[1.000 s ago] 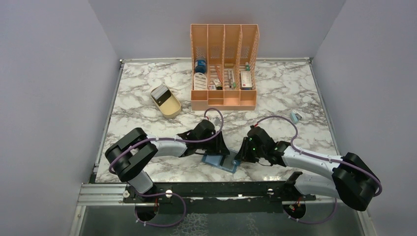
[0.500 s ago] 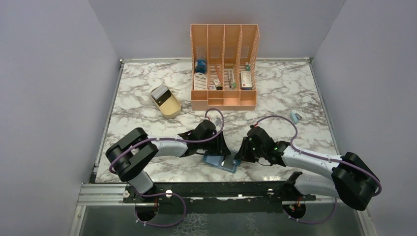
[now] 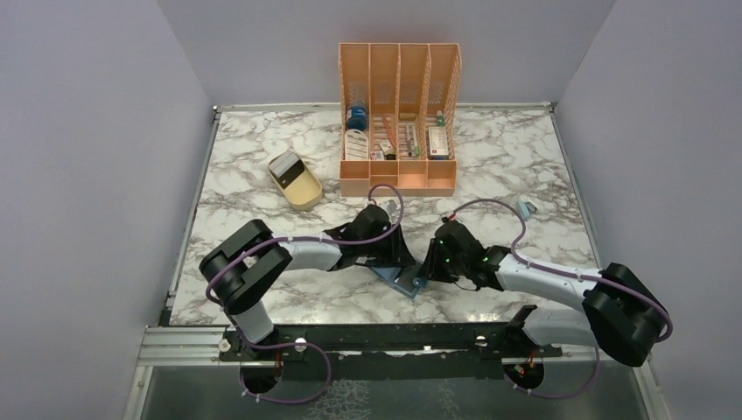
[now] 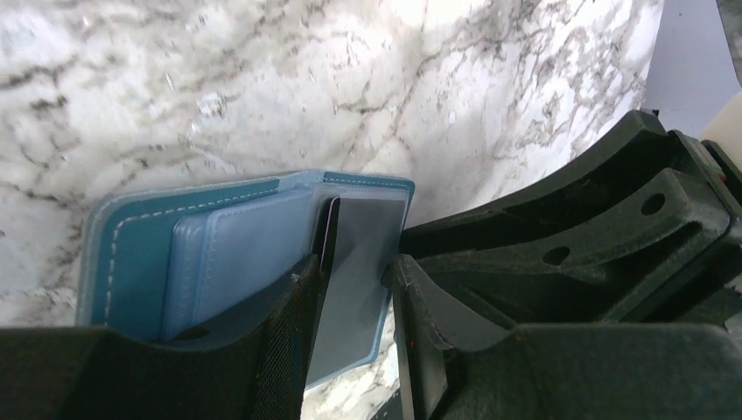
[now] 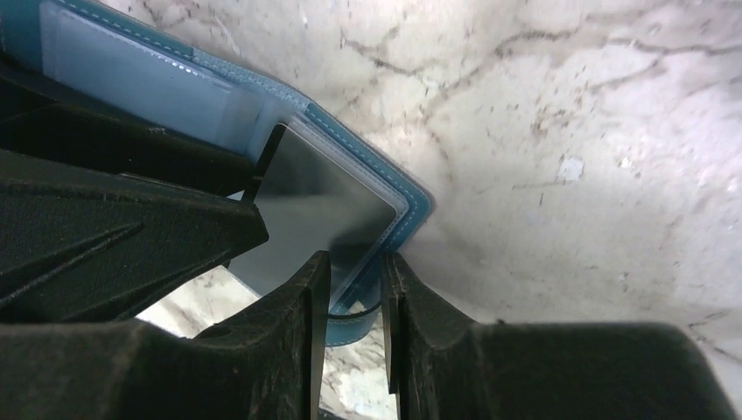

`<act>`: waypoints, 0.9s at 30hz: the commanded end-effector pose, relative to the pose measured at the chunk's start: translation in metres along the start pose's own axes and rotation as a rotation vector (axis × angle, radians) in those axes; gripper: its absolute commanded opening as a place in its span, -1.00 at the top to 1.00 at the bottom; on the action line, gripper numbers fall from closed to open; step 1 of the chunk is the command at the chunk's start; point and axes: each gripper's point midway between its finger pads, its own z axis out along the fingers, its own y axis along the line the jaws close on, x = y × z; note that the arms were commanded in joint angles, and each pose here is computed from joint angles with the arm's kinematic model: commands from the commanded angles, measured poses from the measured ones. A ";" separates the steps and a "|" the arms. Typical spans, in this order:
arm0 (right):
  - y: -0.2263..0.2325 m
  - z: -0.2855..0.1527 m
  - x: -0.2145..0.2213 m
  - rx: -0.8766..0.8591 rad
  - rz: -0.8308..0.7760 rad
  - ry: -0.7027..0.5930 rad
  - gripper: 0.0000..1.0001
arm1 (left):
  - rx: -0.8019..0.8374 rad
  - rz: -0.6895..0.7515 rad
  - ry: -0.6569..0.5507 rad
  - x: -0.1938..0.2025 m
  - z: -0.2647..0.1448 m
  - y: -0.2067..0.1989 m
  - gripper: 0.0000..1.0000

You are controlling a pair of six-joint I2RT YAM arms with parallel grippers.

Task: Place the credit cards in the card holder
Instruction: Insert the credit card into the card holder.

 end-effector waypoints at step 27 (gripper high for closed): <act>0.037 -0.028 -0.061 -0.047 -0.172 -0.186 0.19 | -0.387 0.408 -0.253 -0.121 -0.085 0.006 0.11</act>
